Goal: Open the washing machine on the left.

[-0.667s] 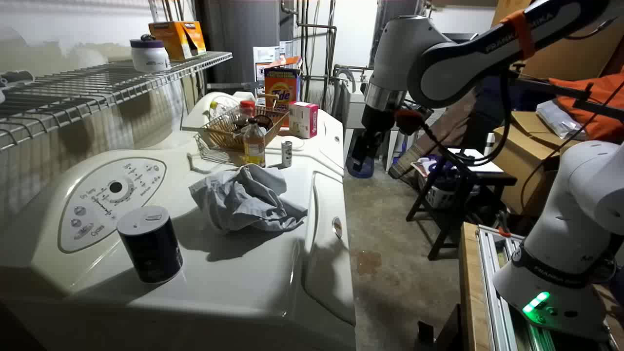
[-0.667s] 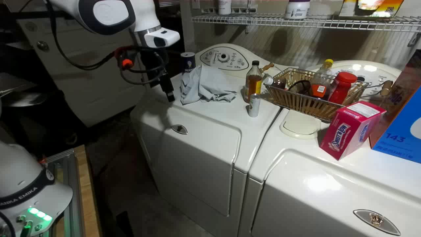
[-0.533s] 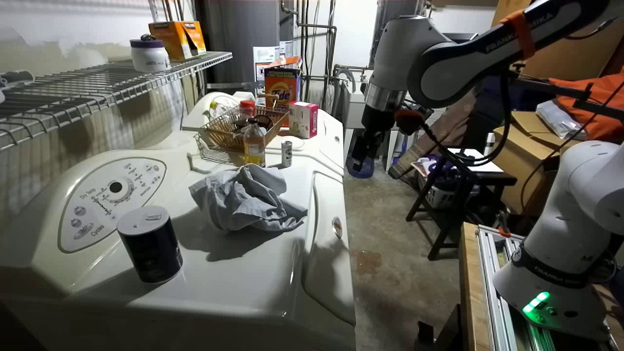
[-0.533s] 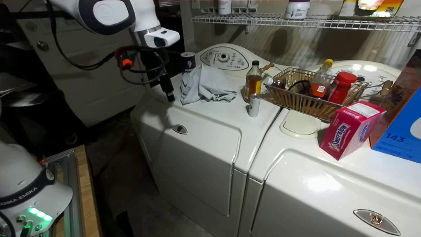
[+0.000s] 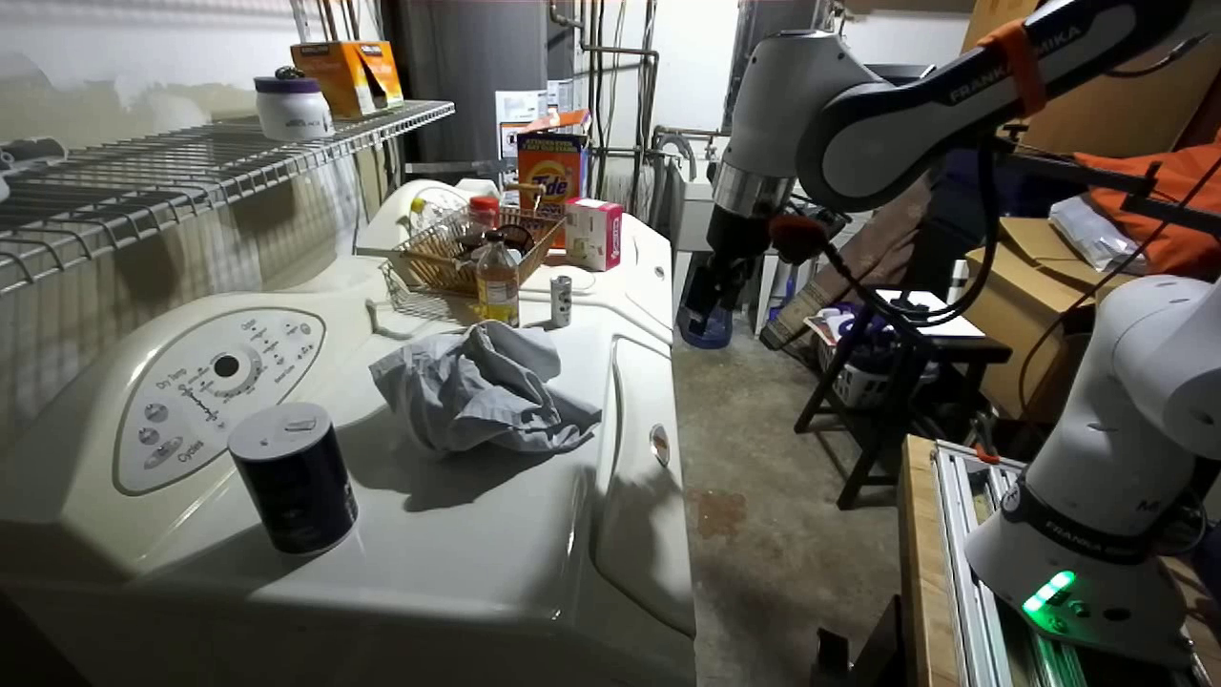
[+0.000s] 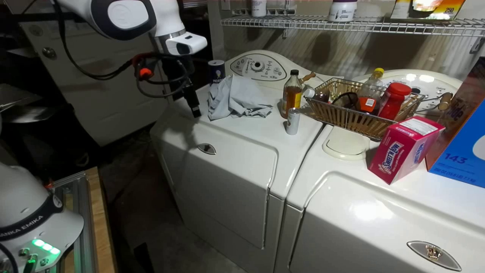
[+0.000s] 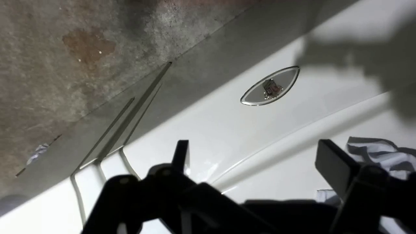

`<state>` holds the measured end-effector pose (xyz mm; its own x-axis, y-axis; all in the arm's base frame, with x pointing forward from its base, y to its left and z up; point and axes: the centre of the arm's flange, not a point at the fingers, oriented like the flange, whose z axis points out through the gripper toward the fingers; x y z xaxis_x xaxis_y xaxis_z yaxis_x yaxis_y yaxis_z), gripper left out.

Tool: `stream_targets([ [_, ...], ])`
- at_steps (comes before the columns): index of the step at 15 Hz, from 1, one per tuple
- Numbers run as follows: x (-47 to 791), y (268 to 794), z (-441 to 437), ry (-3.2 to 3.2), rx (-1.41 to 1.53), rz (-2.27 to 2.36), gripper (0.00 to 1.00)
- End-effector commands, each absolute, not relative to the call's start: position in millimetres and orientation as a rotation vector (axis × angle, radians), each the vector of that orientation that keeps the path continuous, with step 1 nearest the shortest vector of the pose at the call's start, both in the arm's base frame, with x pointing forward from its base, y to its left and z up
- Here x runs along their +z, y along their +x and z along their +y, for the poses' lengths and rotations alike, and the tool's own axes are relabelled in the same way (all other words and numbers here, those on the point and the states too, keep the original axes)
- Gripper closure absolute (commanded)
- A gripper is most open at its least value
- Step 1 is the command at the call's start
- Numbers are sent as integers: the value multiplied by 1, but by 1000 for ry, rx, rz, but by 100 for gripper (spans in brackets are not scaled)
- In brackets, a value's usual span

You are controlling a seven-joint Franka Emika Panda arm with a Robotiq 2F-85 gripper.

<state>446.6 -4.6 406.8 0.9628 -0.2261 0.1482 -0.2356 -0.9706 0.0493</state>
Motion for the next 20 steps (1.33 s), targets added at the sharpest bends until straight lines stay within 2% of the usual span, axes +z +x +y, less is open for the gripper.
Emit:
stream_targets([
  [1, 392, 487, 11, 2941, 220, -635, 0],
  [11, 332, 564, -4, 2537, 271, -1200, 0],
  [20, 263, 605, -8, 2436, 228, -1365, 0],
])
